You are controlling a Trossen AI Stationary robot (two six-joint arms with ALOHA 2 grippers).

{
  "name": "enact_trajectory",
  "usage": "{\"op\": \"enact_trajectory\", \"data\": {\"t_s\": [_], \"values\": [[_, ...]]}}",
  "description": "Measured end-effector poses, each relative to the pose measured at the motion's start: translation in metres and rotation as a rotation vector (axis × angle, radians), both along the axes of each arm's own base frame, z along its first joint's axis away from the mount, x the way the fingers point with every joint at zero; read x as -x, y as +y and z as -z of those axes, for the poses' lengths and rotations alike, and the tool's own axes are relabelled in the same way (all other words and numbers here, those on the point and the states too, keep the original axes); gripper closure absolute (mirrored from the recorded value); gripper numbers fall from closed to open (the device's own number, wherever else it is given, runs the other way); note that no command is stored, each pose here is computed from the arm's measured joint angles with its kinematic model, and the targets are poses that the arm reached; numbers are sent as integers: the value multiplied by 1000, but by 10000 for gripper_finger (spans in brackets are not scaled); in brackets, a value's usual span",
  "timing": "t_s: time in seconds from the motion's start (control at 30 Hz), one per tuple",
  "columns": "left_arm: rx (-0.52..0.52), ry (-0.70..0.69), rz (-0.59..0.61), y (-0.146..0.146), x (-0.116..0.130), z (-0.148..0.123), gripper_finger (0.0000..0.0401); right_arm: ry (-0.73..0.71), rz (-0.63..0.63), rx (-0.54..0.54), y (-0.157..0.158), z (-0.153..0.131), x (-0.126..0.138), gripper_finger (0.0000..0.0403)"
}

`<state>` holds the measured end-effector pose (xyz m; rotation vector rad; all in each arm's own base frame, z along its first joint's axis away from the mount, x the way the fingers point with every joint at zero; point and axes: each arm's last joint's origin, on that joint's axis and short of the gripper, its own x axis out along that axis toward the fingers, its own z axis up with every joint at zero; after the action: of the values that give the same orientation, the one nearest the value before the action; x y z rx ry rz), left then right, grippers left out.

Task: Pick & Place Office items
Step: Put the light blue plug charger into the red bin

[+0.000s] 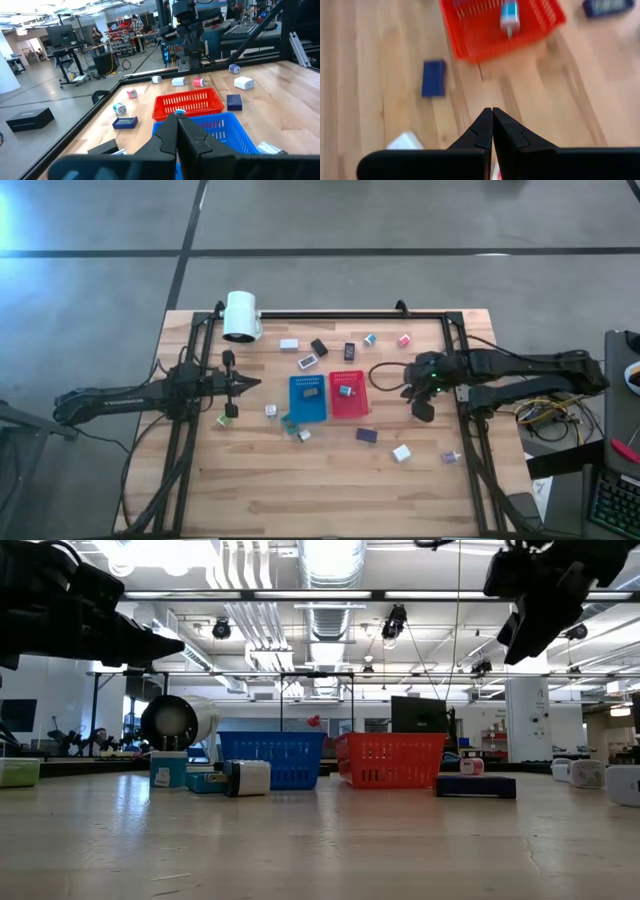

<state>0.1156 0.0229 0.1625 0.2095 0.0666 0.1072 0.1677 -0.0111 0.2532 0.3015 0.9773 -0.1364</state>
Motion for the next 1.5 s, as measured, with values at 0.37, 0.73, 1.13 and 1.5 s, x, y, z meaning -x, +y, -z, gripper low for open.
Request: {"op": "enact_trajectory", "data": {"t_s": [0.37, 0.73, 1.13, 1.5], "values": [[6, 0, 0, 0, 0, 0, 396, 260, 72, 245, -19, -19, -41, 394], [6, -1, 0, 0, 0, 0, 396, 292, -149, 383, -103, -45, -77, 394], [6, 0, -1, 0, 0, 0, 396, 376, -410, 288, -184, 0, -109, 320], [18, 36, -3, 0, 0, 4, 396, 523, -666, 403, -210, 42, -132, 178]]}}
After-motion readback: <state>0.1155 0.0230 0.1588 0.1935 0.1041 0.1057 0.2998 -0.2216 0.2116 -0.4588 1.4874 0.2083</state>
